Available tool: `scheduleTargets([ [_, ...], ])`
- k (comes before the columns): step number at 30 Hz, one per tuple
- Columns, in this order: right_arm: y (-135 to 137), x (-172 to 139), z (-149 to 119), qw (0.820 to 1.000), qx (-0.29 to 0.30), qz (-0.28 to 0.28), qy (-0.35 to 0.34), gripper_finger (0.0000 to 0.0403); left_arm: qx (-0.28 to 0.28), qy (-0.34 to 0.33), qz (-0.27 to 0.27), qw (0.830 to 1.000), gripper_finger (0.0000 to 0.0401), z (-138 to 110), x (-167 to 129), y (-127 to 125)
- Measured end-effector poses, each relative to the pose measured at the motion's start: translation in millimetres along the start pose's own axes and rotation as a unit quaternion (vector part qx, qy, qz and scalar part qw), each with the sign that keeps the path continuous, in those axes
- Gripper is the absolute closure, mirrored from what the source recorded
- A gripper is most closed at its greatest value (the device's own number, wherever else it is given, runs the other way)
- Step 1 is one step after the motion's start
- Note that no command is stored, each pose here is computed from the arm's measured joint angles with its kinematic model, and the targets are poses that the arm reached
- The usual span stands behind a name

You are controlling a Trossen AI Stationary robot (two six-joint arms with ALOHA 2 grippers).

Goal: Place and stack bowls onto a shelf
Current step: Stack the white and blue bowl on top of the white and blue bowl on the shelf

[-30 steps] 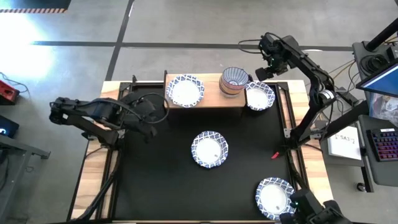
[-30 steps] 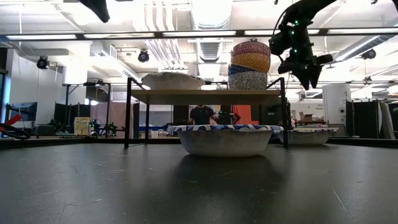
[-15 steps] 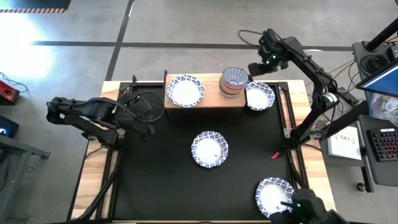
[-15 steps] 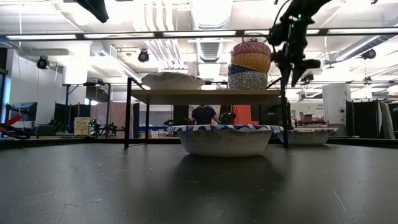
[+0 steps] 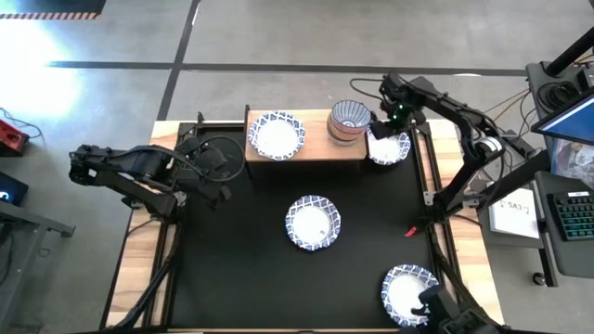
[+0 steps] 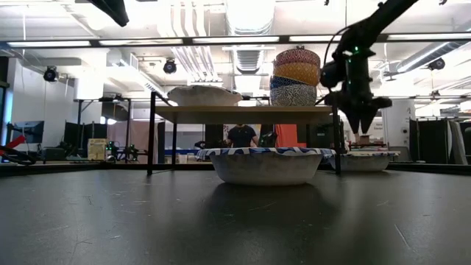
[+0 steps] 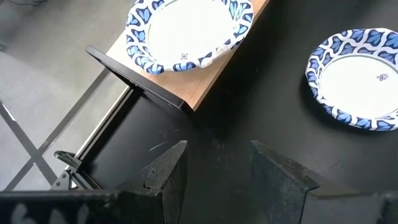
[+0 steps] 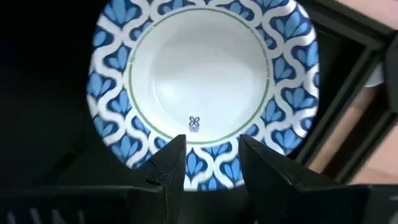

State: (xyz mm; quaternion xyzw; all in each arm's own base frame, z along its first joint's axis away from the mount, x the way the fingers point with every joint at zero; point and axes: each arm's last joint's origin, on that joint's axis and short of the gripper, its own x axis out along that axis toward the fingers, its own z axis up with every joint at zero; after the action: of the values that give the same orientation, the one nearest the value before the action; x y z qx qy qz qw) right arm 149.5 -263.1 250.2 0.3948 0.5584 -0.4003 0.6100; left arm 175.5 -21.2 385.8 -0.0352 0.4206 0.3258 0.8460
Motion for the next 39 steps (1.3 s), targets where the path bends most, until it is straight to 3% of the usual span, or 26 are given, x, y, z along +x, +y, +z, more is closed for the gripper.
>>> scheduleTargets([
  [11,-16.1,23.1,6.9,0.998,0.034,0.004,-0.049,0.0266,0.0,0.0,0.0,1.0,0.0248,0.1,0.1,-0.1],
  [19,-23.5,29.3,21.5,0.991,0.091,0.0,-0.099,0.0266,0.011,0.0,0.0,1.0,0.0248,0.1,0.1,-0.2],
  [30,-31.8,49.0,46.1,0.996,0.018,-0.014,-0.082,0.0266,0.014,0.0,0.0,1.0,0.0248,0.0,0.1,-0.1],
  [34,-34.0,50.0,55.6,0.995,-0.007,-0.045,-0.084,0.0266,0.011,0.0,0.0,1.0,0.0248,0.0,0.1,0.0],
  [39,-36.7,64.0,58.6,0.996,-0.05,-0.057,-0.039,0.0266,0.008,0.0,0.0,1.0,0.0248,0.0,0.1,-0.1],
])
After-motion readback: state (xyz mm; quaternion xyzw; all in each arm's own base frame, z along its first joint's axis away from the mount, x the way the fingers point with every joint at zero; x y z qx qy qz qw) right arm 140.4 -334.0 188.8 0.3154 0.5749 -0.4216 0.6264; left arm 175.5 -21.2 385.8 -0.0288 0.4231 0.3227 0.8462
